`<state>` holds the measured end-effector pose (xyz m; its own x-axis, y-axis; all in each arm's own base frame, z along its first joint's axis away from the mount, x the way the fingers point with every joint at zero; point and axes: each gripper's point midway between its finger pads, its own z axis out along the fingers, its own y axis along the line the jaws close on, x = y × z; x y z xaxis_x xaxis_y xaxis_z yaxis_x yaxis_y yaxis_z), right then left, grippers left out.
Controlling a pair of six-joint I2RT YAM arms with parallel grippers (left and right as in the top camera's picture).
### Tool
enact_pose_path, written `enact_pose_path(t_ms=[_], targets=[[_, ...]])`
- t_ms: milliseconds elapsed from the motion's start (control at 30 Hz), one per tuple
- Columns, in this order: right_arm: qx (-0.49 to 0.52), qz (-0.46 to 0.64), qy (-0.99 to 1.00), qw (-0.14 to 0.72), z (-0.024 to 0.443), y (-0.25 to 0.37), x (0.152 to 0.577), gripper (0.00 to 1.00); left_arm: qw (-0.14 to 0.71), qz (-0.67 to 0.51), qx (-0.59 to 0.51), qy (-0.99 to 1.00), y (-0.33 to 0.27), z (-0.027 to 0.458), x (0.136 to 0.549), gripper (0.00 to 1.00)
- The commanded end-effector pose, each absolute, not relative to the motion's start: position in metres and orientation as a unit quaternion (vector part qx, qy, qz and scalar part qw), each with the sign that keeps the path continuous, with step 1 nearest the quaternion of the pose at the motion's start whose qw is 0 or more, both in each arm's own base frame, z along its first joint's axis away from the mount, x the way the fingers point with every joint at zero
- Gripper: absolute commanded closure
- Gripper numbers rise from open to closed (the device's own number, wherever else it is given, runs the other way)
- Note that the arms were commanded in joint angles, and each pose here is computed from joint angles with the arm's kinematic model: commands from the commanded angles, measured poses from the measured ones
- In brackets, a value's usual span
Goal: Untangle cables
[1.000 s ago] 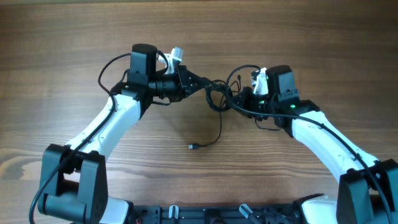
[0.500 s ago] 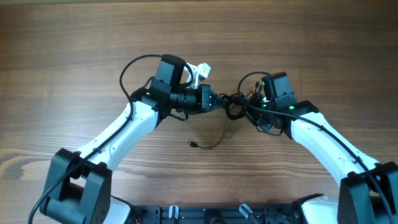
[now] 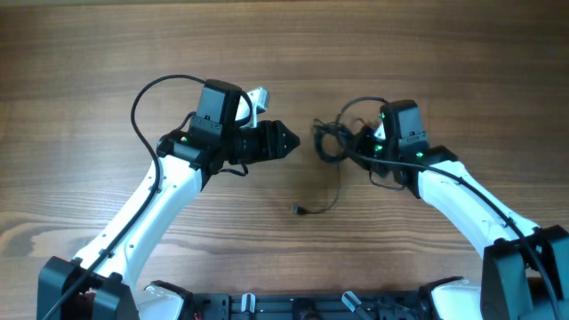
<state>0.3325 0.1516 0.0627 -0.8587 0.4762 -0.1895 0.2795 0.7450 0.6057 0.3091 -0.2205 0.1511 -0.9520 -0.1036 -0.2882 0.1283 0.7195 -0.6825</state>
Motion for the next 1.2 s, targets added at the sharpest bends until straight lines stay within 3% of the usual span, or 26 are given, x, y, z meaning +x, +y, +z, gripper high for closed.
enact_pose_path(t_ms=[0, 167, 367, 500, 567, 667, 767, 900, 1033, 1167], targets=[[0.052, 0.411, 0.897, 0.152, 0.093, 0.198, 0.318, 0.96, 0.158, -0.371, -0.02, 0.915, -0.22, 0.148, 0.32, 0.36], [0.035, 0.441, 0.886, 0.139, 0.101, 0.206, 0.312, 0.96, 0.158, -0.39, -0.034, 0.907, -0.225, 0.153, 0.324, 0.35], [0.029, 0.454, 0.881, 0.133, 0.105, 0.21, 0.309, 0.96, 0.151, -0.424, -0.042, 0.892, -0.236, 0.161, 0.328, 0.46], [0.028, 0.455, 0.88, 0.132, 0.105, 0.21, 0.309, 0.96, 0.121, -0.444, -0.047, 0.886, -0.243, 0.158, 0.324, 0.63], [0.029, 0.454, 0.88, 0.133, 0.105, 0.21, 0.309, 0.96, 0.122, -0.445, -0.049, 0.886, -0.243, 0.158, 0.325, 0.82], [0.03, 0.452, 0.882, 0.134, 0.104, 0.209, 0.31, 0.96, 0.126, -0.446, -0.05, 0.884, -0.242, 0.159, 0.327, 0.96], [0.05, 0.421, 0.895, 0.137, 0.094, 0.201, 0.312, 0.96, 0.138, -0.448, -0.057, 0.881, -0.235, 0.162, 0.335, 0.96], [0.228, 0.204, 0.946, 0.11, 0.035, 0.127, 0.298, 0.92, 0.157, -0.45, -0.044, 0.878, -0.231, 0.17, 0.337, 0.96], [0.189, 0.231, 0.943, 0.147, 0.045, 0.136, 0.315, 0.71, 0.145, -0.436, -0.026, 0.888, -0.229, 0.162, 0.327, 0.96], [0.081, 0.35, 0.918, 0.17, 0.078, 0.178, 0.325, 0.67, 0.151, -0.392, 0.018, 0.907, -0.219, 0.146, 0.319, 0.96]])
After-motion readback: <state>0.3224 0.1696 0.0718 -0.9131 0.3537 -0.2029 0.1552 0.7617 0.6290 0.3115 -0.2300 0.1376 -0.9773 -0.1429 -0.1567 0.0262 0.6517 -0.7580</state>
